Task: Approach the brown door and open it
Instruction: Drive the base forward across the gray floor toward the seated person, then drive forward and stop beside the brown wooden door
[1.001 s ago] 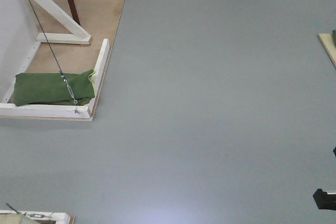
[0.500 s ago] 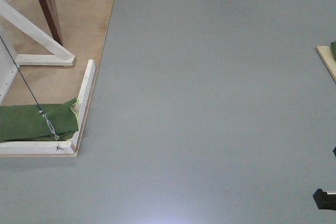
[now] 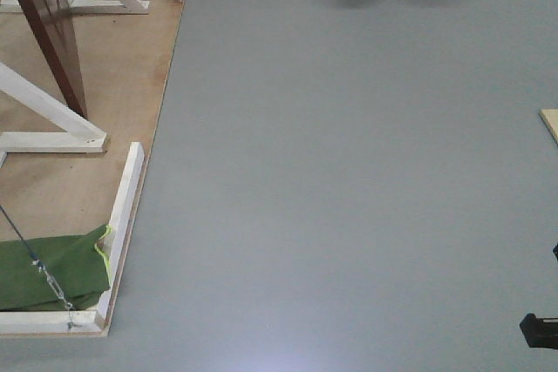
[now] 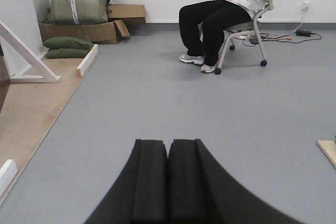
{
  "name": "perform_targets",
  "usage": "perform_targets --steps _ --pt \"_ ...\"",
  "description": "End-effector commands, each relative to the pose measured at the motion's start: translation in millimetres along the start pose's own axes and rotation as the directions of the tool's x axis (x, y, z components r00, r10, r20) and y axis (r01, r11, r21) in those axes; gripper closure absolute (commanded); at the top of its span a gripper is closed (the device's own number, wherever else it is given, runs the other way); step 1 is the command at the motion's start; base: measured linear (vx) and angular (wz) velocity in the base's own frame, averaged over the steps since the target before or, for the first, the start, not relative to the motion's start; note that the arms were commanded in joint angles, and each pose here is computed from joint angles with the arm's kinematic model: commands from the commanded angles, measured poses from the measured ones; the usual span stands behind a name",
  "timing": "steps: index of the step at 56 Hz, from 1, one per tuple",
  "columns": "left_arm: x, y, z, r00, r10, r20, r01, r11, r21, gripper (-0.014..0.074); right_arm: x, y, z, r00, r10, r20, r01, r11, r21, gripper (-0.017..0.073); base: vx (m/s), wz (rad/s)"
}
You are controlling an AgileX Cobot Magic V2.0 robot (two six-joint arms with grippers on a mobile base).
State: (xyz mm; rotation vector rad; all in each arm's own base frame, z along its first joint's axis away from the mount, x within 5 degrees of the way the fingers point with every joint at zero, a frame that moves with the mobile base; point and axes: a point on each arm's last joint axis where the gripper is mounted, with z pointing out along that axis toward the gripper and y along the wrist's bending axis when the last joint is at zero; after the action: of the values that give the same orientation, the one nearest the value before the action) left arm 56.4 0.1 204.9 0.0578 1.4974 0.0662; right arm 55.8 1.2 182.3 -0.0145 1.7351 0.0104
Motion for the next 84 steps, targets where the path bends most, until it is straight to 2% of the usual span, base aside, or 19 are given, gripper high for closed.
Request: perform_targets --steps 1,84 --pt "-14.6 2.0 -2.3 0.993 -0.007 0.117 0.009 1.0 -0.018 0.06 -6.4 -0.4 -1.1 0.996 -0.009 0.092 0.009 1.0 0.005 0.0559 0.45 -0.01" --pt "-14.6 2.0 -2.3 0.993 -0.007 0.116 0.009 1.0 -0.018 0.06 -6.4 -0.2 -1.0 0.996 -0.009 0.091 0.009 1.0 0.003 0.0559 0.42 -0.03"
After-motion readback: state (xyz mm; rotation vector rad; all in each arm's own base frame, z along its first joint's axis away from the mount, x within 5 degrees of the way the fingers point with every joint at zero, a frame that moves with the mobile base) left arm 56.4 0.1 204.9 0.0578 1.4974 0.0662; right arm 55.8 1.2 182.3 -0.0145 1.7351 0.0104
